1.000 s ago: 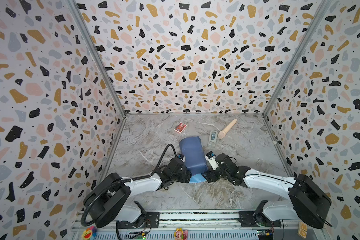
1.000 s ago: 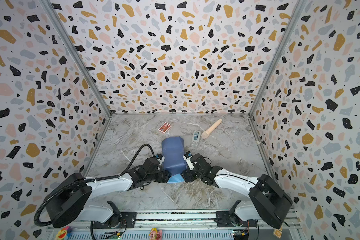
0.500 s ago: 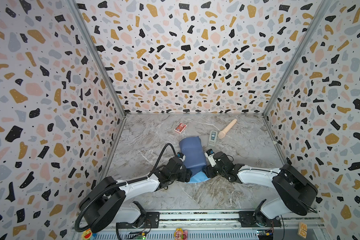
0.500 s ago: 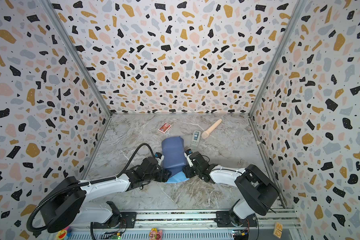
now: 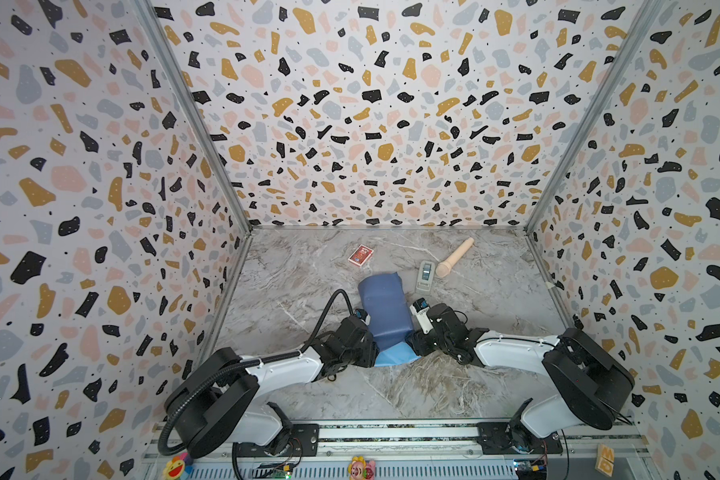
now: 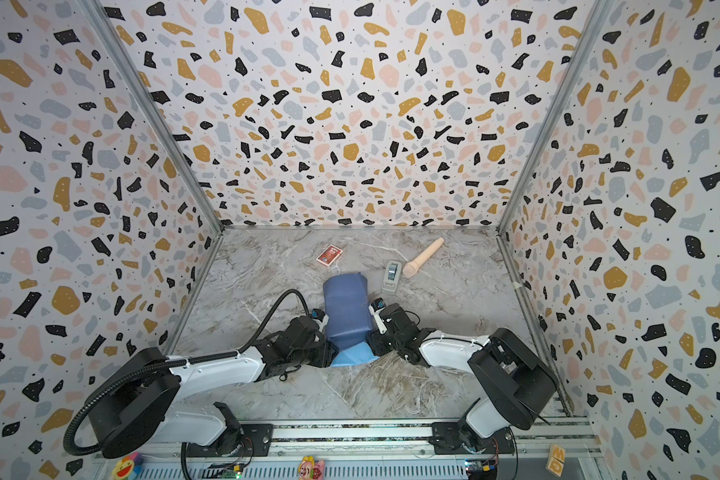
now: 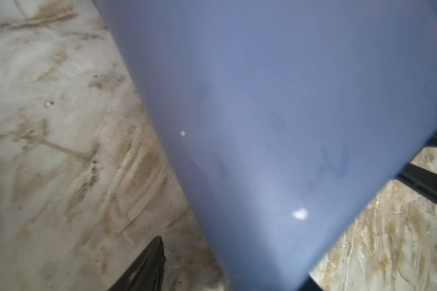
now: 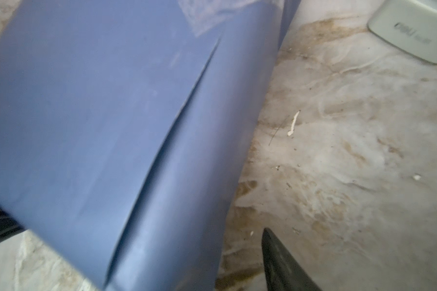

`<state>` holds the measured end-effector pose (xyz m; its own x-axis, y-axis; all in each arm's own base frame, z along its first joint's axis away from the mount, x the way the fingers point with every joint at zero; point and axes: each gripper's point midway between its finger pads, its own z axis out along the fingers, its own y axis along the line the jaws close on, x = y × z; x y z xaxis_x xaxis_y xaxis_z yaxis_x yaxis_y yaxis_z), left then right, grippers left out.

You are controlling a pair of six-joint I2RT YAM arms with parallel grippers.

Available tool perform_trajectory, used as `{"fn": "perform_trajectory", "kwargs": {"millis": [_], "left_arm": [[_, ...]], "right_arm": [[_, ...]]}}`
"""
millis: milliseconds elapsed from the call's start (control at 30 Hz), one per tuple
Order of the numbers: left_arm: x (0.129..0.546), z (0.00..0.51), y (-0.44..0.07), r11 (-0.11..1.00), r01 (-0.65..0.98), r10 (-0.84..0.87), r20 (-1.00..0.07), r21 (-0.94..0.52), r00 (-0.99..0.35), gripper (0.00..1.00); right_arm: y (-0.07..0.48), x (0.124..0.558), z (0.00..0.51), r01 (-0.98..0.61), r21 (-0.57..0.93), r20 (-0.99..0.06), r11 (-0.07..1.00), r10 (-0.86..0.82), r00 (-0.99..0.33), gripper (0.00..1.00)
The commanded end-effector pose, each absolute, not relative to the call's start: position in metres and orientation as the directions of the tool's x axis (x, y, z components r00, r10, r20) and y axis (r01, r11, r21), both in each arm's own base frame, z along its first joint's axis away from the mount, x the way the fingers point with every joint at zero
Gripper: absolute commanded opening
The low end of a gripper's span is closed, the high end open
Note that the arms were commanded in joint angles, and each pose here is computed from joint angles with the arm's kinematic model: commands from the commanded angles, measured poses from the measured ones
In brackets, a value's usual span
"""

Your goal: Wrap the gift box in paper

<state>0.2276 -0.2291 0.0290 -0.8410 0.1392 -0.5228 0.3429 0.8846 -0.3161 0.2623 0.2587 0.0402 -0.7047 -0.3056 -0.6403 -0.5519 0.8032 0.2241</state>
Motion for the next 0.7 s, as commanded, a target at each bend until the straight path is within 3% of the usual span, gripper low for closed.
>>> {"fn": "perform_trajectory", "kwargs": {"millis": [0,267,533,667], "left_arm": [[0.233,0.024,-0.227,0.901,0.331,0.144,-0.526,-0.279,-0.838,0.63],[0.229,0.029,-0.230,0.890,0.337,0.138,-0.522,-0.307,-0.841,0.73],[0.214,0.050,-0.236,0.843,0.359,0.112,-0.522,-0.401,-0.846,0.75],[0.202,0.047,-0.232,0.835,0.398,0.148,-0.540,-0.381,-0.829,0.76]], "right_arm": [[0.256,0.266,0.039,-0.537,0.220,-0.641,0.815,-0.294,-0.709,0.59],[0.254,0.267,0.038,-0.534,0.217,-0.636,0.817,-0.296,-0.712,0.57],[0.253,0.267,0.037,-0.532,0.217,-0.634,0.818,-0.296,-0.714,0.56],[0.254,0.267,0.038,-0.536,0.223,-0.634,0.814,-0.296,-0.714,0.56]]}}
